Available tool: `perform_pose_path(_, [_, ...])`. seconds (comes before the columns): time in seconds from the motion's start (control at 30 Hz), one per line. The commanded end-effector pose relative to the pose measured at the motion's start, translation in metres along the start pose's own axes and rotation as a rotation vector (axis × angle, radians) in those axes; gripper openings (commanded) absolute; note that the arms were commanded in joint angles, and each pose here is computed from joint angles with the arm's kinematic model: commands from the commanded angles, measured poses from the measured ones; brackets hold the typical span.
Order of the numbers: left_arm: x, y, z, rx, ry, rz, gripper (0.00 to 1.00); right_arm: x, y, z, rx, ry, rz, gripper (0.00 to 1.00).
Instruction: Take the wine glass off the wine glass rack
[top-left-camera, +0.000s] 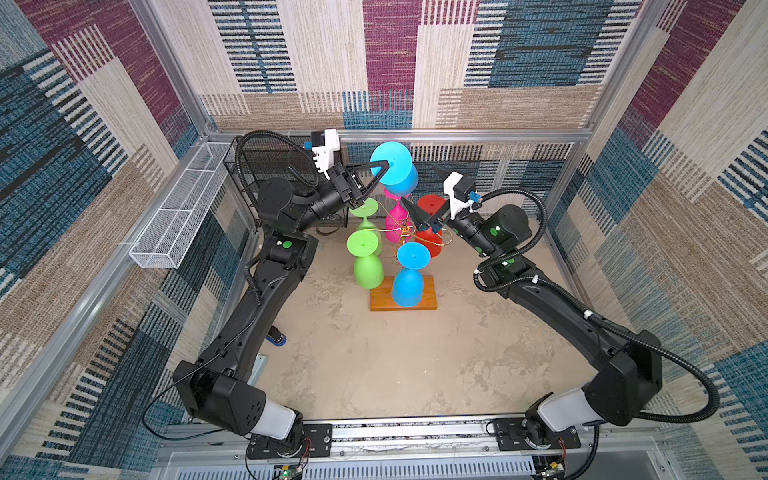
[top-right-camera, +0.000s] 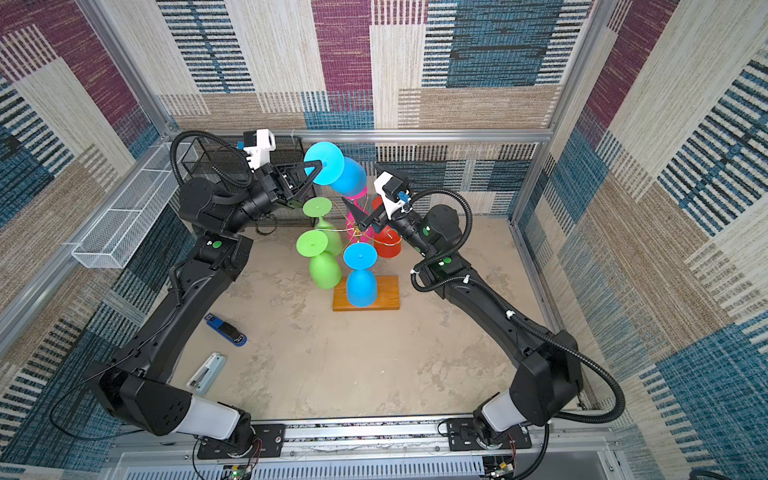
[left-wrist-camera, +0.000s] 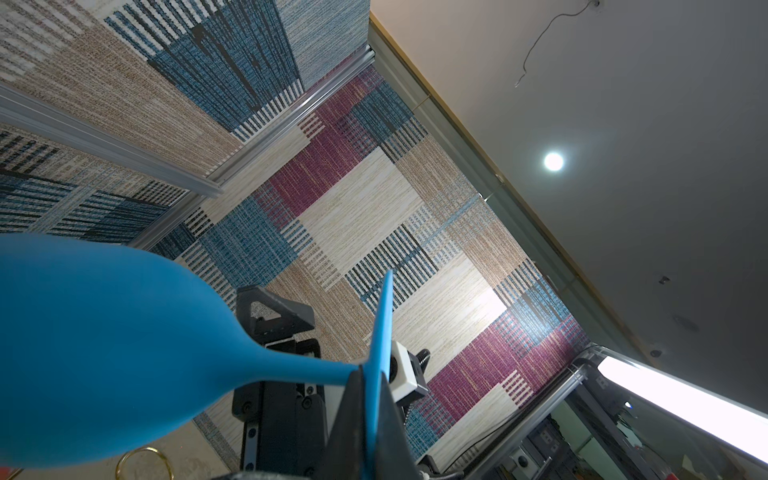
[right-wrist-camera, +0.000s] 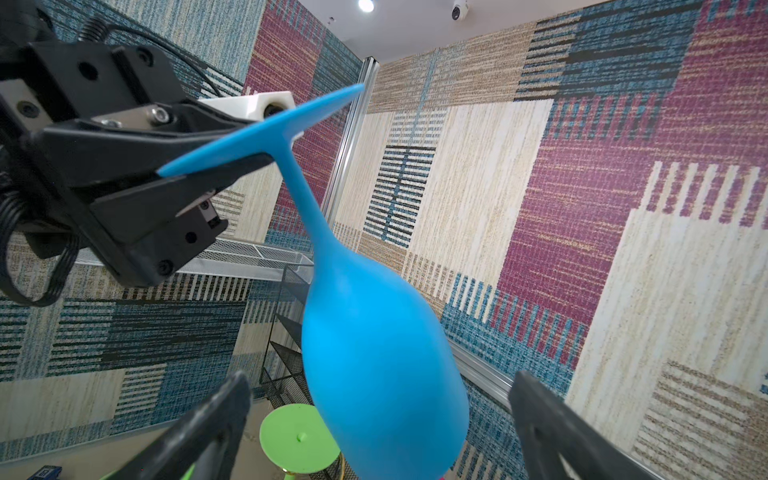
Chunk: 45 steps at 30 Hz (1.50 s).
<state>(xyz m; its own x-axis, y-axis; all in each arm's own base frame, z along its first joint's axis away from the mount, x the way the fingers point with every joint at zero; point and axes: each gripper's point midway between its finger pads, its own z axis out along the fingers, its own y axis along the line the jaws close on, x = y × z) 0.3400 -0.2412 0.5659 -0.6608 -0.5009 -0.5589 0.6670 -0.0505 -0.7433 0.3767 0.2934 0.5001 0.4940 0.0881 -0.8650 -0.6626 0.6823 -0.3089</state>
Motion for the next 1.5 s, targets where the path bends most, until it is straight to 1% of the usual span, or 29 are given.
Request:
perform_pose_path(0.0, [-0.007, -0.02, -0.004, 0.075, -0.022, 0.021, 0.0, -0.003, 0.002, 0.012, -0.022, -0.027, 0.025, 0.99])
perform_pose_path(0.3, [-0.009, -0.021, -0.006, 0.087, -0.027, 0.011, 0.0, 0.019, 0.005, 0.044, -0.029, 0.028, 0.056, 0.99])
perform_pose_path(0.37, [-0.009, -0.022, -0.006, 0.089, -0.024, 0.01, 0.0, 0.029, 0.006, 0.047, -0.025, 0.048, 0.061, 0.99])
perform_pose_path(0.4, [-0.009, -0.022, -0.006, 0.091, -0.023, 0.009, 0.0, 0.019, 0.003, 0.051, -0.018, 0.029, 0.055, 0.99])
perform_pose_path(0.5, [-0.008, -0.02, -0.006, 0.087, -0.018, 0.003, 0.0, 0.019, 0.002, 0.054, -0.01, 0.031, 0.057, 1.0])
perform_pose_path(0.57, [-0.009, -0.021, -0.007, 0.088, -0.021, 0.003, 0.0, 0.018, 0.002, 0.055, -0.003, 0.03, 0.059, 0.98])
perform_pose_path(0.73, [-0.01, -0.02, -0.008, 0.09, -0.024, -0.005, 0.0, 0.016, 0.001, 0.056, 0.001, 0.032, 0.06, 0.91])
perform_pose_path(1.0, [-0.012, -0.021, -0.009, 0.097, -0.023, -0.013, 0.0, 0.014, 0.005, 0.053, -0.001, 0.037, 0.07, 0.82])
perform_pose_path(1.13, [-0.012, -0.023, -0.009, 0.1, -0.015, -0.012, 0.01, 0.008, 0.01, 0.05, -0.007, 0.03, 0.078, 0.73])
perform_pose_path(1.2, [-0.012, -0.024, -0.009, 0.103, -0.014, -0.009, 0.06, 0.005, 0.01, 0.048, -0.008, 0.035, 0.088, 0.72])
perform_pose_path(1.33, [-0.014, -0.032, -0.009, 0.123, -0.019, 0.007, 0.24, 0.002, 0.008, 0.045, 0.005, 0.058, 0.124, 0.68])
perform_pose_path(1.37, [-0.014, -0.034, -0.01, 0.127, -0.022, 0.014, 0.31, 0.003, 0.007, 0.044, 0.01, 0.07, 0.135, 0.67])
perform_pose_path(1.43, [-0.014, -0.036, -0.01, 0.133, -0.024, 0.022, 0.42, 0.001, 0.005, 0.042, 0.02, 0.084, 0.151, 0.65])
perform_pose_path(1.47, [-0.015, -0.037, -0.011, 0.137, -0.028, 0.027, 0.51, 0.001, 0.005, 0.041, 0.022, 0.094, 0.161, 0.64])
